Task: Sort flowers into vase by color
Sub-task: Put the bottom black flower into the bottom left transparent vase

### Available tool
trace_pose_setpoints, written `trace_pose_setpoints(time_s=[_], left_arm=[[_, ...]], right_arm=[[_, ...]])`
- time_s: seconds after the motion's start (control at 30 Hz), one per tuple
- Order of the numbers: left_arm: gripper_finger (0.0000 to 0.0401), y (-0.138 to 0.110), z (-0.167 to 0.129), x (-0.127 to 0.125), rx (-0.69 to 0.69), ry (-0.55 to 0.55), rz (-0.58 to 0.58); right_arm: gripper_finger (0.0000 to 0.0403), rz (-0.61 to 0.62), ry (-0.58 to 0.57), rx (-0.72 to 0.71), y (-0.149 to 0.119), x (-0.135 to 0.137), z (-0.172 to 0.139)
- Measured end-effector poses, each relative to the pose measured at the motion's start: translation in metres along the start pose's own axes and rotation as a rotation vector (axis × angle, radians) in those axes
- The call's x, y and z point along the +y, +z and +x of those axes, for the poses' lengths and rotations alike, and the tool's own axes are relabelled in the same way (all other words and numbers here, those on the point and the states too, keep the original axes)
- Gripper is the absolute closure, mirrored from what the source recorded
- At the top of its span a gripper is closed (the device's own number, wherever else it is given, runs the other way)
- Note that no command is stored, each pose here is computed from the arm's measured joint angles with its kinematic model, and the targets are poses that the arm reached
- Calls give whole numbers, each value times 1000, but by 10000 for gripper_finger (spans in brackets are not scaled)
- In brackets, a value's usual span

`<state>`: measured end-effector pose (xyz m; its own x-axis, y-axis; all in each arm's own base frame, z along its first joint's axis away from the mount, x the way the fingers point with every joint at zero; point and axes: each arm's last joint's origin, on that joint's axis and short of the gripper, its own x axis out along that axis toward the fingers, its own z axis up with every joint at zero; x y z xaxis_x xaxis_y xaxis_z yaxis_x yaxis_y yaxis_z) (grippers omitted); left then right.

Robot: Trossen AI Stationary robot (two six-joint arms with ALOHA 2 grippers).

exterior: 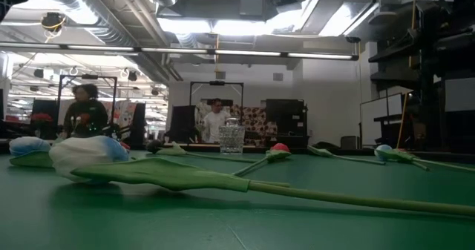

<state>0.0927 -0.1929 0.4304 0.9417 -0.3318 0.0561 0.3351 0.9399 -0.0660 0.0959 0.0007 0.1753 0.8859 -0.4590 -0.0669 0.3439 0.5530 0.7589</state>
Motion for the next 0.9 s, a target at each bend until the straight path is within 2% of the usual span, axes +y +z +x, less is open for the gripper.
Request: trace_pose_setpoints(time_s=[0.13,0.33,0.67,0.9], left_arm=[[397,-16,4,1,21,14,24],[398,-49,5,5,58,41,-28],[398,-92,-10,16,-15,68,-119],[398,-114,-15,22,4,95,-119]], right_arm=[[226,1,0,1,0,0,0],[226,2,1,2,0,0,0],[226,2,1,1,0,0,0],[226,2,1,1,0,0,0]])
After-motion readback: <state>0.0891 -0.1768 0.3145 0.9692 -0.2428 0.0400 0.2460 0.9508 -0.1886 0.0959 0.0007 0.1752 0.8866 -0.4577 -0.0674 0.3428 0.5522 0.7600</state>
